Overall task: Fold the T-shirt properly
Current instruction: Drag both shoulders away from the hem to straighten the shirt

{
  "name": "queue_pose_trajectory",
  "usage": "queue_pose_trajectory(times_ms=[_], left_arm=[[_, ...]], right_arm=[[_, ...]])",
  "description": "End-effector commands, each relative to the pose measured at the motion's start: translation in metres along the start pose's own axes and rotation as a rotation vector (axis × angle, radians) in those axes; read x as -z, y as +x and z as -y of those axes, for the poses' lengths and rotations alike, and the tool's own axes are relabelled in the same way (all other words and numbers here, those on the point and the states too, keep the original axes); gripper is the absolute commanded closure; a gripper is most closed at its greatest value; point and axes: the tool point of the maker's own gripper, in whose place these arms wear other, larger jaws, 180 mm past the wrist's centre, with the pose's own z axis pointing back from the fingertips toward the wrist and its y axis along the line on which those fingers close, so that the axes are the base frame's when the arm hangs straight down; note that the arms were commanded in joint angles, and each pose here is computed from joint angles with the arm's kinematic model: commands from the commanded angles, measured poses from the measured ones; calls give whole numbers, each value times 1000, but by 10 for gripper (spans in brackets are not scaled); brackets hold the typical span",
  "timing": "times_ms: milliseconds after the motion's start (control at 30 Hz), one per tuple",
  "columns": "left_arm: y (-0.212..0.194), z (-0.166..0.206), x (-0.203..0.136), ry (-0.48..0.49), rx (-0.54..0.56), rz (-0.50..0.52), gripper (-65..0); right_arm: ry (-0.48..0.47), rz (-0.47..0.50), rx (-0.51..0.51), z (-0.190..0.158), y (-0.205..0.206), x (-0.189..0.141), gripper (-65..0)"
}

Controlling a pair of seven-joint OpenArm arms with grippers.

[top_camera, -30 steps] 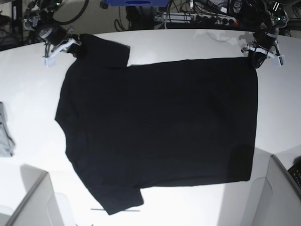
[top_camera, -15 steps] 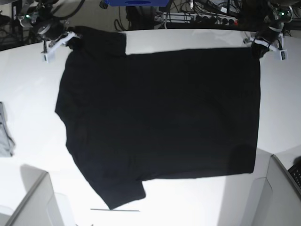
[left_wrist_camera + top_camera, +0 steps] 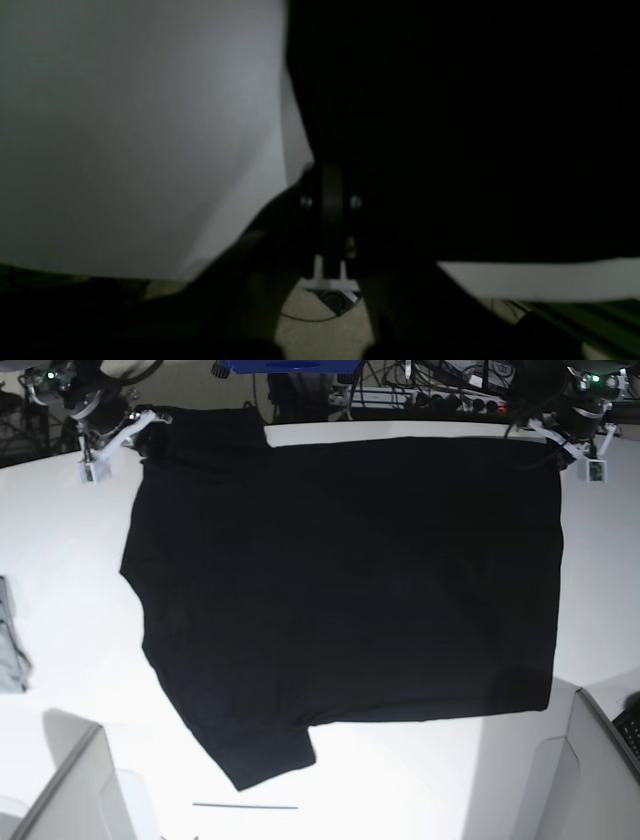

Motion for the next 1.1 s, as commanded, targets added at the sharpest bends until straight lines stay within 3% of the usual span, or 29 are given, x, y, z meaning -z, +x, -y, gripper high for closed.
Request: queue_pose_trajectory(times_ms=[0,333,467,800,1067], left_arm=[[10,-11,-9,36,19,35,0],[31,-20,-22,110,106,59,0],[43,-18,-24,117,125,85,0],[58,-18,-18,120,112,124,0],[66,-18,-8,126,89,90,0]], right_arm=[[1,27,-13,-1,5,-6,0],[13,103,-85,-14,42,-7,0],[22,77,-106,-18,51,-2,0],[41,91,-152,-27,88,7,0],[67,122,-133,-29,108,17,0]])
